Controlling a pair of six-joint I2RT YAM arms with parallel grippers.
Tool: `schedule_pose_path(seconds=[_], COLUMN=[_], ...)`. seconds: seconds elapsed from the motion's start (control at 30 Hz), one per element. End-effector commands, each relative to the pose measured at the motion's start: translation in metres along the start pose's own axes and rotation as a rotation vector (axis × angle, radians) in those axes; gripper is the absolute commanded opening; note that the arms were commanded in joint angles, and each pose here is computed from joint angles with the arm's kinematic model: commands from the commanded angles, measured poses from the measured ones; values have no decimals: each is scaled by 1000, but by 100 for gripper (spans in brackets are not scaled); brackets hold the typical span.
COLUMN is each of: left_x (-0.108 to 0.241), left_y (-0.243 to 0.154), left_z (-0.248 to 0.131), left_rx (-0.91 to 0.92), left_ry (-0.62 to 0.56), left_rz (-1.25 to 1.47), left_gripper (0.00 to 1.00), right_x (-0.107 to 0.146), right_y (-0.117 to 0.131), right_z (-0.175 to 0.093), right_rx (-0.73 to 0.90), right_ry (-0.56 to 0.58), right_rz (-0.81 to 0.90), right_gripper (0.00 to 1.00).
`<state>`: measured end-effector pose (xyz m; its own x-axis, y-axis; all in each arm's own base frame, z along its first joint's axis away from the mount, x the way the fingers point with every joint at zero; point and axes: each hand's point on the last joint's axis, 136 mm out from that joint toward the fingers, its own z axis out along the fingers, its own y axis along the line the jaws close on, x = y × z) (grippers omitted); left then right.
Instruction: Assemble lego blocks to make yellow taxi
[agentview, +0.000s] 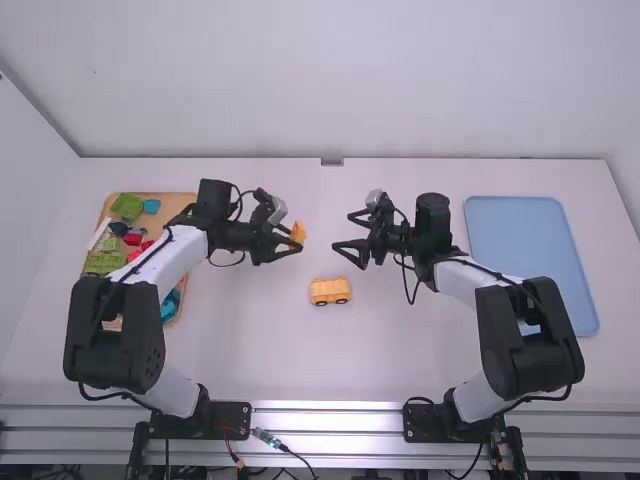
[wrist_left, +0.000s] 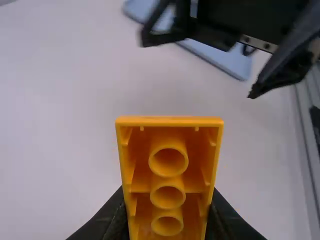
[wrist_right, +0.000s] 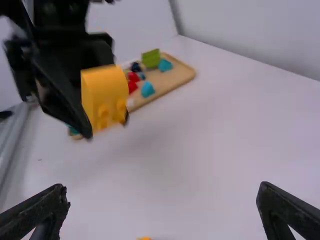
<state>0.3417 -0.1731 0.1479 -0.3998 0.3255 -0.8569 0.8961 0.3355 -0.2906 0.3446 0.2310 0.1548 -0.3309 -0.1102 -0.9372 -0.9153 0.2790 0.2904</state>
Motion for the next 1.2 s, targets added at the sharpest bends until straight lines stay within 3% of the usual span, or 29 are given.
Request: schedule_pose_path(seconds=[0.0,0.1,0.33,0.57,1.17], left_x=[-12,-14,-16,-27,-44], left_y=[-21,-33,-69,-65,-70], left_z=[5,9,1,2,-2], left_rx=[70,122,284,284,325], left_ry=[-42,-65,-241,-266,-331], left_rz=[121,172,357,369,418], left_gripper=[2,2,2,2,2], right_x=[-22,-28,-29,-29,-38], right_y=[27,40,54,72,75], right_z=[-1,-4,8,20,33], right_rx=[-178,-252,-287,-340,-300], right_ry=[-41,-65,-61,-55,-75], right_rz=[-79,-135,-143,-167,-183], right_gripper=[100,98,94,88,71])
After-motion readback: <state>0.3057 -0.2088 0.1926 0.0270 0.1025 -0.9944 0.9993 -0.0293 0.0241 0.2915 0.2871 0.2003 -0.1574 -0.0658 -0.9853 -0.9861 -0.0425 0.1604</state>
